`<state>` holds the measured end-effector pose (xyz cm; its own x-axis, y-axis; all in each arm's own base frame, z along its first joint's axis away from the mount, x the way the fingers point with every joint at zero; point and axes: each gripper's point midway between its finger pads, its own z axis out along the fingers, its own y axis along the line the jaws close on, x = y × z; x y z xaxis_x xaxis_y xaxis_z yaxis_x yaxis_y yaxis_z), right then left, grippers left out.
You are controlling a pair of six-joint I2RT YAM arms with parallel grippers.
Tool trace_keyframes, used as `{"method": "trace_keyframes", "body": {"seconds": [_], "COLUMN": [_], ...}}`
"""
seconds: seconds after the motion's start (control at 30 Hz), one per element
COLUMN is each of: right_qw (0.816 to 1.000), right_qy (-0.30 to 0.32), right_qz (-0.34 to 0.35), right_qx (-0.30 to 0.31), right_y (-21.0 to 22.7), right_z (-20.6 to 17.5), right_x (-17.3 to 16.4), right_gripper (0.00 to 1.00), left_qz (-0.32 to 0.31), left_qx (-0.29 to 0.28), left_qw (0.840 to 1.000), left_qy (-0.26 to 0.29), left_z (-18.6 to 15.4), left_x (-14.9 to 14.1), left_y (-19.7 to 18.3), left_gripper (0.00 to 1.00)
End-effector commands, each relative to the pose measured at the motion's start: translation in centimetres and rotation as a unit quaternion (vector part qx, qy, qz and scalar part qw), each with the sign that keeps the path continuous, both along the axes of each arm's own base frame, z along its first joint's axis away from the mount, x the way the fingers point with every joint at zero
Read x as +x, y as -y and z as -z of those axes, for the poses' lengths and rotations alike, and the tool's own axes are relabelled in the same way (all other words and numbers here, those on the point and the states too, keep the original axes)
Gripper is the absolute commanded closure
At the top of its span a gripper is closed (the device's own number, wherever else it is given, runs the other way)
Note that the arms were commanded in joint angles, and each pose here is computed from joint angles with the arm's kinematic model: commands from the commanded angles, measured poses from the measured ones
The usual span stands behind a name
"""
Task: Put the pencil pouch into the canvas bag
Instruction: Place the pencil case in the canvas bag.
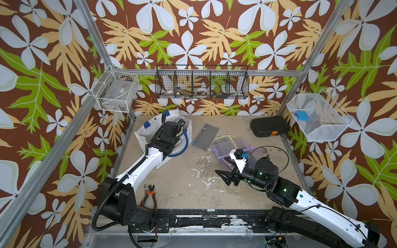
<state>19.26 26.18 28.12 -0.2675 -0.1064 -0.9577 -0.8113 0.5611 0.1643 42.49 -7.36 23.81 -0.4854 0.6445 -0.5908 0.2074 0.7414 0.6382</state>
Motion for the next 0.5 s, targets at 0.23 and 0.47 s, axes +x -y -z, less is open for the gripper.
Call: {"method": "trace_keyframes", "body": {"seconds": [0.23, 0.47], "right_qw": [0.998, 0.985], "right_qy": [-0.014, -0.060], "right_qz": [0.062, 0.141], "right_qx": [-0.012, -0.085], "right_y": [1.0, 3.8], "right_z": [0.3, 3.4], "right_x": [1.8, 5.7], "right_gripper": [0.13, 0.13], "left_qz": [-0.012, 0.064], "left_qx": [-0.149, -0.342], "left_qw": [0.988, 0.937], "left_qy": [0.048, 0.038], "left_z": [-7.3, -10.7], "left_x": [-1.9, -6.9], "left_y": [1.0, 4.8], "left_gripper": [0.32, 0.31]}}
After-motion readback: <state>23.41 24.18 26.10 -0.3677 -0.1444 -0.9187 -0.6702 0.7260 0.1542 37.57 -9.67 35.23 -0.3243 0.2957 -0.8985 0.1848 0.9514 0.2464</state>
